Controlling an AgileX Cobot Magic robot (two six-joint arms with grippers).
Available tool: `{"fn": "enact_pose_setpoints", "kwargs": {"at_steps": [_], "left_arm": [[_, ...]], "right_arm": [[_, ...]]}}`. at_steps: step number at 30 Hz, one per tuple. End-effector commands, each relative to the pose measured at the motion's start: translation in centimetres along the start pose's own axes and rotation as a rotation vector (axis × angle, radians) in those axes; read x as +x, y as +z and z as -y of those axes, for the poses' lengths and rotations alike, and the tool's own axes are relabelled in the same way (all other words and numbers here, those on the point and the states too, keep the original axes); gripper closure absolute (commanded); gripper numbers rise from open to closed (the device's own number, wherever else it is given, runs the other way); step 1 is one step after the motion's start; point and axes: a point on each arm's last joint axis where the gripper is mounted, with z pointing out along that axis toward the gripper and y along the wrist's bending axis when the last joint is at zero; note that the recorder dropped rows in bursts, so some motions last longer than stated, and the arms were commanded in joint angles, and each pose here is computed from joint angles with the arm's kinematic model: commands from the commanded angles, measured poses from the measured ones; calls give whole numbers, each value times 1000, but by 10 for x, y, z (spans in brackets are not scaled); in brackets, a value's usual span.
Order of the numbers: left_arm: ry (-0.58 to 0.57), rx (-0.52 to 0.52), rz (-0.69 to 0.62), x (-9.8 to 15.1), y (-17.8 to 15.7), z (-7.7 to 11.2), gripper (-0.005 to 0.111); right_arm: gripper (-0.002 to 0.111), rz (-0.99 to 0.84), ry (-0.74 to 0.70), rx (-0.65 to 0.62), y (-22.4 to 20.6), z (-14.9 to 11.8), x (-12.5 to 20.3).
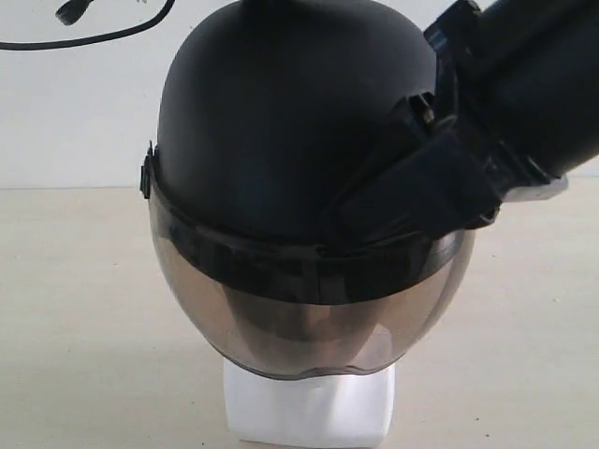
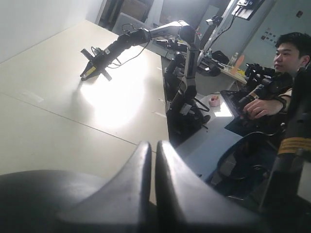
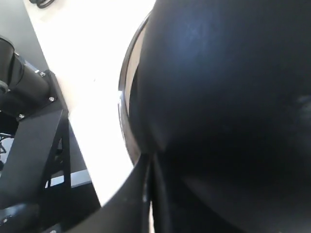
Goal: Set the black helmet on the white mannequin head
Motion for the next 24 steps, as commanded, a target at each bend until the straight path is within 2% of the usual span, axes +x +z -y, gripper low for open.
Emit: {"fn": "enact_pose_setpoints", "kwargs": {"at_steps": [1,6,9,12,16,19,22,24], "left_arm": [[-8,-23,-58,9,2,-7,102],[45,-62,-20,-5,-19,6,102],[113,-110,19,-19,-43,20,102],[168,-174,64,-33,-72,37,102],[240,-251,113,-45,-102,64,102],[264,-296,134,-46,-118,81,102],[237,-319,131,-31,-124,89,102],[216,-320,107,-9,-123,88,102]], "right_arm": [[109,111,-112,111,-28,-5,-2],[109,362,-212,308,-92,-23,-3],[109,497,-182,430,-126,-30,8],[109,531,-112,575,-148,-29,24],[109,540,45,765,-159,-18,55],[109,584,199,865,-154,-8,84],[109,649,263,910,-137,0,113],[109,728,260,864,-117,3,129]]}}
